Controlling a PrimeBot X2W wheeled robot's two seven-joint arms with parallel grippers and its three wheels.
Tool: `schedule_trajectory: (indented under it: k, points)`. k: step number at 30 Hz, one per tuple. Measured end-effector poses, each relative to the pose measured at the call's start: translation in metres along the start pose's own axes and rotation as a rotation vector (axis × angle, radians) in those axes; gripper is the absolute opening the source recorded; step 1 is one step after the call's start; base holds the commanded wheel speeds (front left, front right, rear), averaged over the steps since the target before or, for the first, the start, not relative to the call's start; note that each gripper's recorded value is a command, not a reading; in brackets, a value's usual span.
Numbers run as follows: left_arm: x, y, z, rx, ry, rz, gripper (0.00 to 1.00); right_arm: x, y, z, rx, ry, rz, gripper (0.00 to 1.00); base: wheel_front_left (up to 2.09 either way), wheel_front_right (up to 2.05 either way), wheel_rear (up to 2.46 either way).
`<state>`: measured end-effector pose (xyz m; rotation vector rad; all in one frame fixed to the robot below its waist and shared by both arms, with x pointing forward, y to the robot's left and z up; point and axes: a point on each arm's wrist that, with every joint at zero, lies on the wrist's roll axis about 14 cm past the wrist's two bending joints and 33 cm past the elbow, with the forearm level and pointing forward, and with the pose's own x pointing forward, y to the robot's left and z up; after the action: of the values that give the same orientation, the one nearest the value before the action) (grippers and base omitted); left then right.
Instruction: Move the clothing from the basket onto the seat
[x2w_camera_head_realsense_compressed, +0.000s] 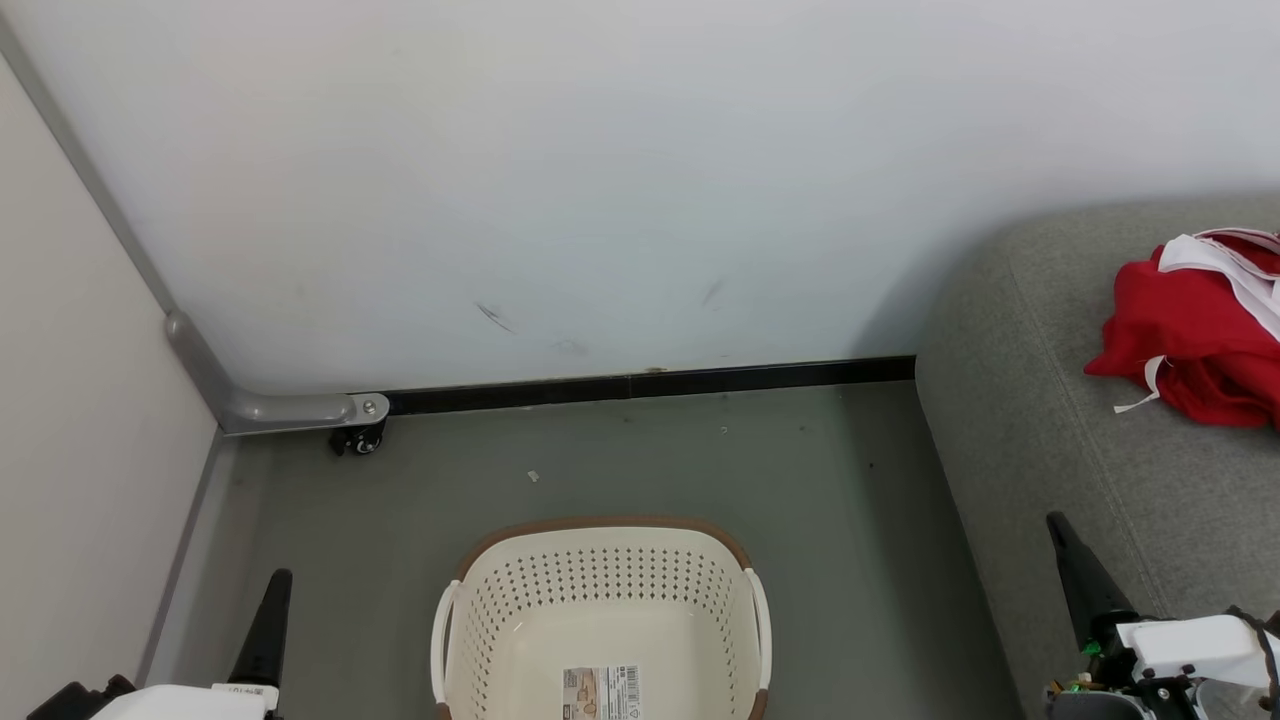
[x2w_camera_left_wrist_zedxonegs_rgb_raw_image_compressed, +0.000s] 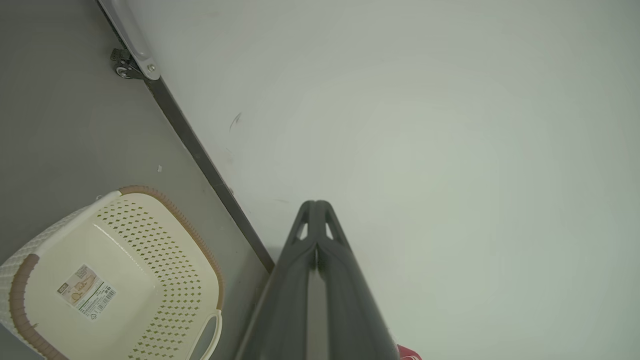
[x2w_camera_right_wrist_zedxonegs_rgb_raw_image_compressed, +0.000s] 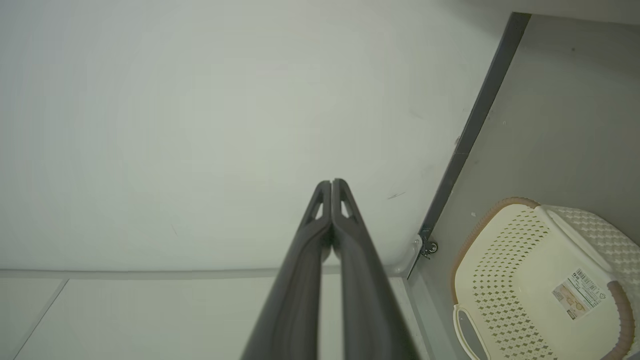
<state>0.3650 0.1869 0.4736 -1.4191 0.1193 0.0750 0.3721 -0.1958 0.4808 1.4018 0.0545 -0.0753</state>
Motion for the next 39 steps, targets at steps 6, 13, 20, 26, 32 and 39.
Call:
schedule_trajectory:
  k: [6, 13, 20, 26, 32, 39]
  points:
    - [0.0028, 0.0003, -0.0005, -0.069, 0.005, -0.004, 0.0, -0.0009, -0.0025, 0.0024, 0.082, -0.002, -0.006, 0.0, 0.0, 0.0, 0.0]
    - [0.0058, -0.0027, -0.0004, -0.151, 0.005, -0.024, 0.0, 0.0024, -0.0002, 0.0053, 0.181, -0.005, 0.002, 0.0, 0.0, 0.0, 0.0]
    - [0.0077, -0.0044, -0.0007, -0.158, 0.004, -0.029, 0.0, 0.0022, -0.001, 0.006, 0.18, -0.006, -0.001, 0.0, 0.0, 0.0, 0.0]
    - [0.0088, -0.0057, -0.0012, -0.159, 0.007, -0.032, 0.0, 0.0022, -0.0012, 0.0061, 0.18, -0.006, -0.001, 0.0, 0.0, 0.0, 0.0]
    - [0.0087, -0.0051, -0.0011, -0.159, 0.007, -0.03, 0.0, 0.0021, -0.0014, 0.0062, 0.18, -0.006, -0.002, 0.0, 0.0, 0.0, 0.0]
    - [0.0086, -0.0047, -0.001, -0.16, 0.006, -0.032, 0.0, 0.0021, -0.0016, 0.0063, 0.181, -0.006, -0.003, 0.0, 0.0, 0.0, 0.0]
